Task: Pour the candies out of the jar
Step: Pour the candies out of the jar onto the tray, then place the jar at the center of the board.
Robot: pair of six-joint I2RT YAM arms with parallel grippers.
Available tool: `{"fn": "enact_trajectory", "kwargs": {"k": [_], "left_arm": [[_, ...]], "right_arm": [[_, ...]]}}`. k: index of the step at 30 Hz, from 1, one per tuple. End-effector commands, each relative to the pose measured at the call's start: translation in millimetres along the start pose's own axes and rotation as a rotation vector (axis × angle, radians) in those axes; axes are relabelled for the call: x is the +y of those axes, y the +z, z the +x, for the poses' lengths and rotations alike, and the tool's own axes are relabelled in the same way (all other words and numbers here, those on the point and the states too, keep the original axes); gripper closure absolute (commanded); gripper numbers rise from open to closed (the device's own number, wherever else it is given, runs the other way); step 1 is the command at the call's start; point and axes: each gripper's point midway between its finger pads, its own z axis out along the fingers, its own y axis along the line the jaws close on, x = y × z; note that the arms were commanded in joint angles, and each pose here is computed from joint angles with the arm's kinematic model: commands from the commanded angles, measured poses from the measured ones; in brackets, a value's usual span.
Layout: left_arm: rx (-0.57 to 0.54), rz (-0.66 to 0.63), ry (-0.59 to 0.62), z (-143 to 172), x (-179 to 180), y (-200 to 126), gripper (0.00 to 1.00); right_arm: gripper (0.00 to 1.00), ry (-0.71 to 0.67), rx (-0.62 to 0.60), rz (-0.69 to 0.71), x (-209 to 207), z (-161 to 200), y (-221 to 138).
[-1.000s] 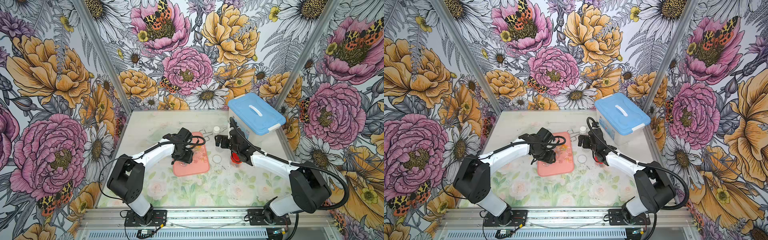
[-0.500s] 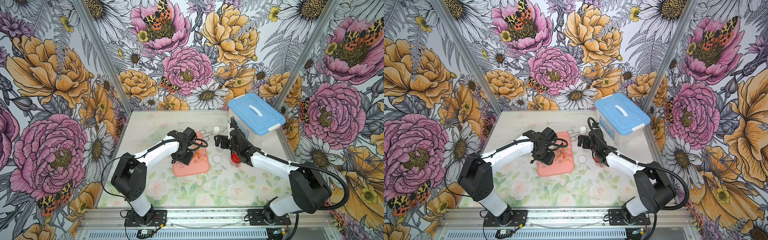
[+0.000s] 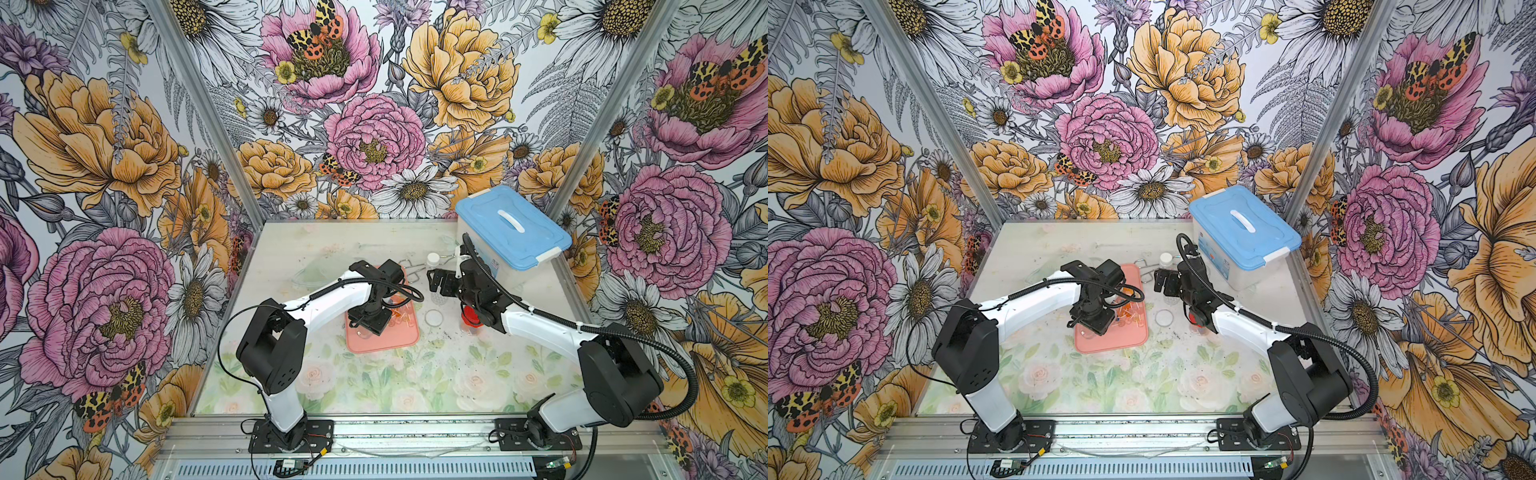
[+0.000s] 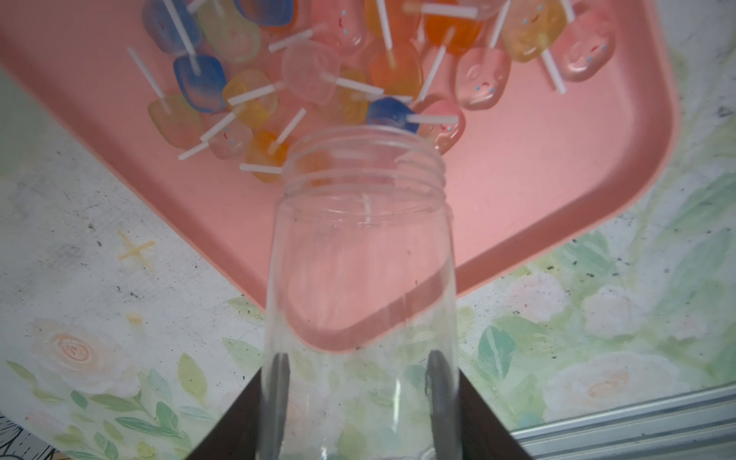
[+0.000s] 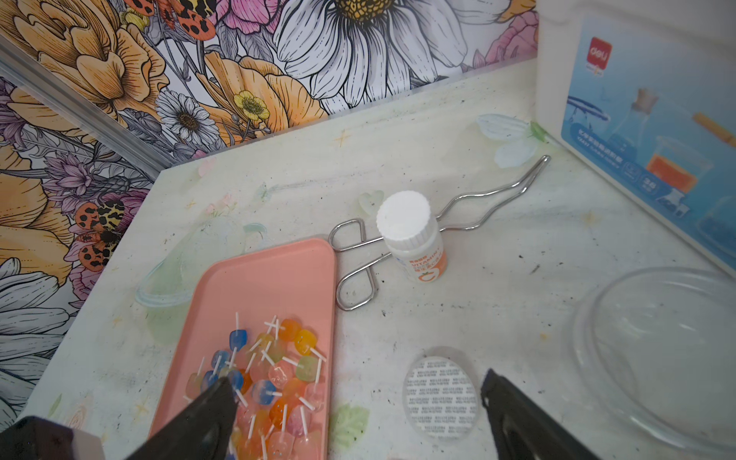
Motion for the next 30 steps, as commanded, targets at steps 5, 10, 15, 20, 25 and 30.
{"fn": "enact_trajectory", "kwargs": {"k": [5,10,15,20,25,30], "left_arm": [[-0.014,-0.05,0.001,-8,14,-2,1.0],[-0.103,-0.027,-0.024,-27,21,-15,1.0],[-0.176,-0.004,-0.028,-36,23,-28,1.0],[-0.421,0.182,-0.057,-70,9,-66,1.0],[-0.702,0.313,-0.017,-97,0,-121,1.0],[-0.923,0.398,0.028,-111,-6,-166,1.0]], "right_arm": [[0.0,0.027,-0.032,-0.042,8,-11,-2],[0.0,0.027,-0.045,-0.05,6,-15,-13],[0.01,0.023,-0.06,-0.12,11,-28,-29],[0.01,-0.005,-0.006,-0.338,43,-41,-44],[0.01,-0.009,0.033,-0.533,70,-57,-68],[0.01,-0.044,0.05,-0.668,95,-70,-93]]}}
